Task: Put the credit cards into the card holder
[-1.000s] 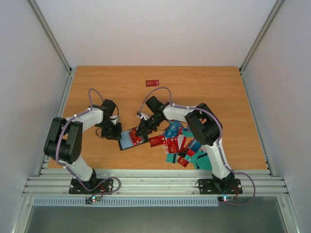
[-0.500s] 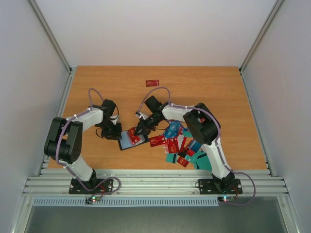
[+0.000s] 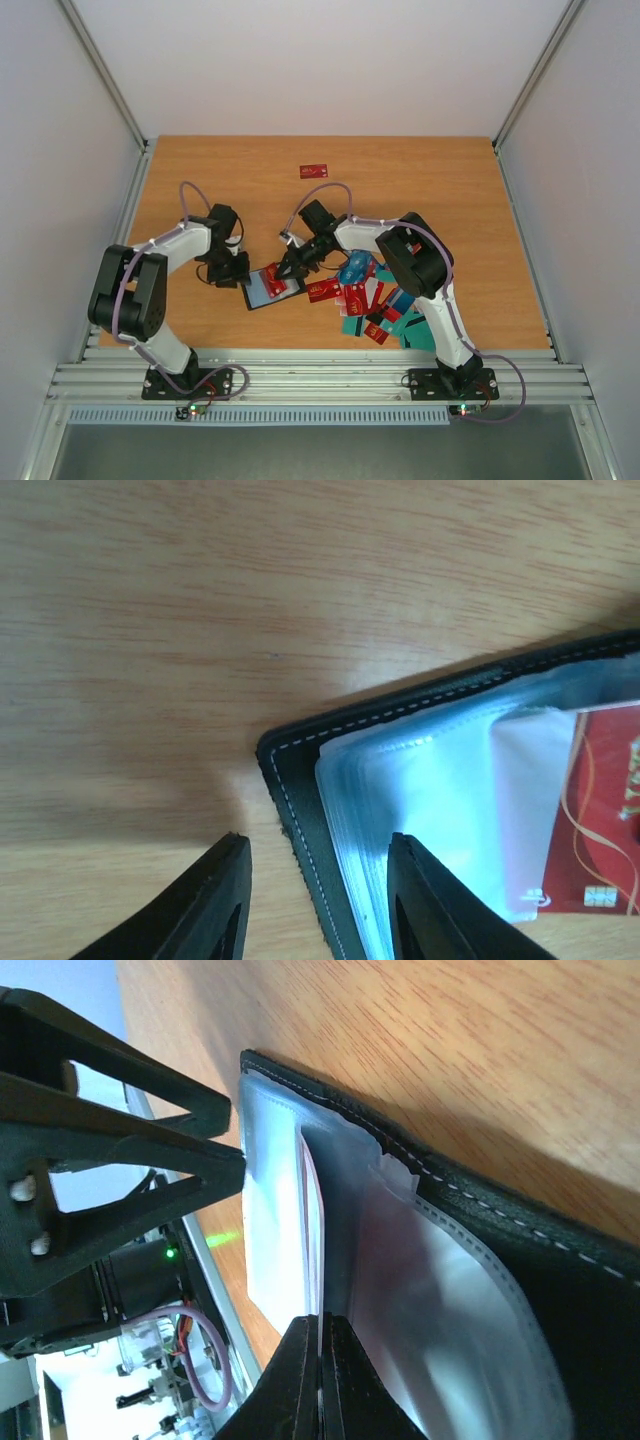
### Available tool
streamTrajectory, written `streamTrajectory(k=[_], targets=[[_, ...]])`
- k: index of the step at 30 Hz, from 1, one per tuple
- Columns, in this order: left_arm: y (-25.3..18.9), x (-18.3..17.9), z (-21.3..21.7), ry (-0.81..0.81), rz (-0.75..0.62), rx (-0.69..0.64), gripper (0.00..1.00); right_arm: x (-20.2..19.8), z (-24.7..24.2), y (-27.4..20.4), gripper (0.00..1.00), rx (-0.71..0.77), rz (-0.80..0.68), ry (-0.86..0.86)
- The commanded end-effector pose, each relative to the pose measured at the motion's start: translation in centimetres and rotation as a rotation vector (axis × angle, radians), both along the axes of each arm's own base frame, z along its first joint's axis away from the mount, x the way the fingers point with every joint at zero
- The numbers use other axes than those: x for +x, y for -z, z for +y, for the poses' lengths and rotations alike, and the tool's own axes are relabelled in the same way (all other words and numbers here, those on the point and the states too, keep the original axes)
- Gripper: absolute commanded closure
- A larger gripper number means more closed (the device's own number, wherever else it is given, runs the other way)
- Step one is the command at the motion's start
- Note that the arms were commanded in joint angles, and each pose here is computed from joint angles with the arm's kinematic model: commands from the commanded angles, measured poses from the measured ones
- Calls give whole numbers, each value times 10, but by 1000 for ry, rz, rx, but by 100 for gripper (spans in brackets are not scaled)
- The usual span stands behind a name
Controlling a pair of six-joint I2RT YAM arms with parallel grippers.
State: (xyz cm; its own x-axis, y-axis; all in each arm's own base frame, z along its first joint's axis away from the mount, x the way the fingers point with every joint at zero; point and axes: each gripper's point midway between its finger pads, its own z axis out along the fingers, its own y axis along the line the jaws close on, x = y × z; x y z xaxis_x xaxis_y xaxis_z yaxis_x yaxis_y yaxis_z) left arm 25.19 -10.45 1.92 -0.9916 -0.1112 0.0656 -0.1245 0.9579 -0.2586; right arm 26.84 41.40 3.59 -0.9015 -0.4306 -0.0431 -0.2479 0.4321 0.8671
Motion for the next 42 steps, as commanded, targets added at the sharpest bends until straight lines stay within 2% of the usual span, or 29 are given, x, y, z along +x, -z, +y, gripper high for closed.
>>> streamTrajectory(k=[1, 8, 20, 37, 42], targets=[[-25, 9, 2, -37, -56, 11, 57, -9, 2, 11, 99, -17, 40, 10], [-51, 9, 13, -99, -73, 69, 55, -9, 2, 16, 99, -22, 56, 33], [-5, -18, 11, -172, 59, 57, 70, -10, 4, 24, 99, -52, 62, 61], [16, -19, -10, -149, 89, -68, 71, -21, 8, 24, 98, -84, 76, 50], [17, -16, -11, -149, 82, -74, 71, -25, 0, 22, 91, -137, 71, 34]])
